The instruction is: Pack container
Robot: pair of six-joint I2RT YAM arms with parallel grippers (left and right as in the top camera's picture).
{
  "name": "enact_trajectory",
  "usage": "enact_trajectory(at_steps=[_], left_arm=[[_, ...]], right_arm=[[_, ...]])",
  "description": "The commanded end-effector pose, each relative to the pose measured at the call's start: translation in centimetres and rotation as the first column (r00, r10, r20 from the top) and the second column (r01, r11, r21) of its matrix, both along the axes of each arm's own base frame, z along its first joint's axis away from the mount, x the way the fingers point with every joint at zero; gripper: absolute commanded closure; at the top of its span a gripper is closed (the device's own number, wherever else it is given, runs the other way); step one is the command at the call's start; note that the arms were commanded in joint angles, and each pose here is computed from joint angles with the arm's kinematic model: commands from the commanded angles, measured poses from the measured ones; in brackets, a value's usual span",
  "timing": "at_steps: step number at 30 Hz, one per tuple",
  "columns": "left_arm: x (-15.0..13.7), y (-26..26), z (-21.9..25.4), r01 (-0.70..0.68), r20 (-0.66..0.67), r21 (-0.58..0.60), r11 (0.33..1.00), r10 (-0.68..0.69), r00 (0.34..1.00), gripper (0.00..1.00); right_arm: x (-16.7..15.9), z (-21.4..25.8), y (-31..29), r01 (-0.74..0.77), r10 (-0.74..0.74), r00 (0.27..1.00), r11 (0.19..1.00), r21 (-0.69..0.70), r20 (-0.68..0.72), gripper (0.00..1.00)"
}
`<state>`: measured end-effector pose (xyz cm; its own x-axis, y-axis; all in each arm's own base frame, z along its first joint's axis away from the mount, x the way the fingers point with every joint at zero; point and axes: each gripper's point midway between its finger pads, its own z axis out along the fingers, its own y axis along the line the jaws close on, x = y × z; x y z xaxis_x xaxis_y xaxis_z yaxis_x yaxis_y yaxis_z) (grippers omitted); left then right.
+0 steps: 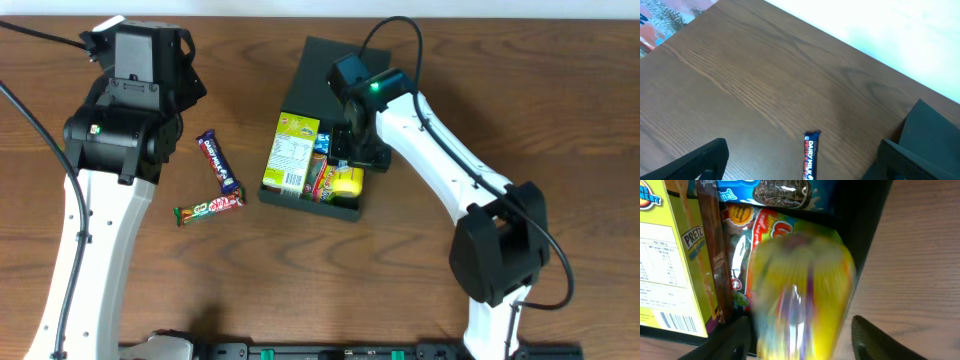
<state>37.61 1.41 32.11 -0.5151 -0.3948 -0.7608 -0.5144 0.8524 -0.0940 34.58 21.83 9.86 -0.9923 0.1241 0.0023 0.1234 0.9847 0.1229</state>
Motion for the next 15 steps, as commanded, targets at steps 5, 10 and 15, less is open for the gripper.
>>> enact_trajectory(at_steps=[5, 10, 15], left_arm=[[0.1, 0.2, -0.4, -0.007, -0.008, -0.001, 1.000, 0.007, 1.000, 0.05], [0.1, 0.2, -0.4, -0.007, -0.009, 0.000, 1.000, 0.007, 1.000, 0.04], [-0.3, 0.4, -2.9, -0.012, -0.120, 0.017, 1.000, 0.014, 0.993, 0.04]], right_arm=[[-0.2, 0.7, 0.5, 0.005, -0.005, 1.000, 1.000, 0.014, 0.020, 0.12], [1.3, 1.1, -1.2, 0.028, -0.028, 0.998, 1.000, -0.010, 0.056, 0.12], [4.9, 4.0, -5.0, 0.026, -0.016, 0.983, 0.998, -0.053, 0.182, 0.08]])
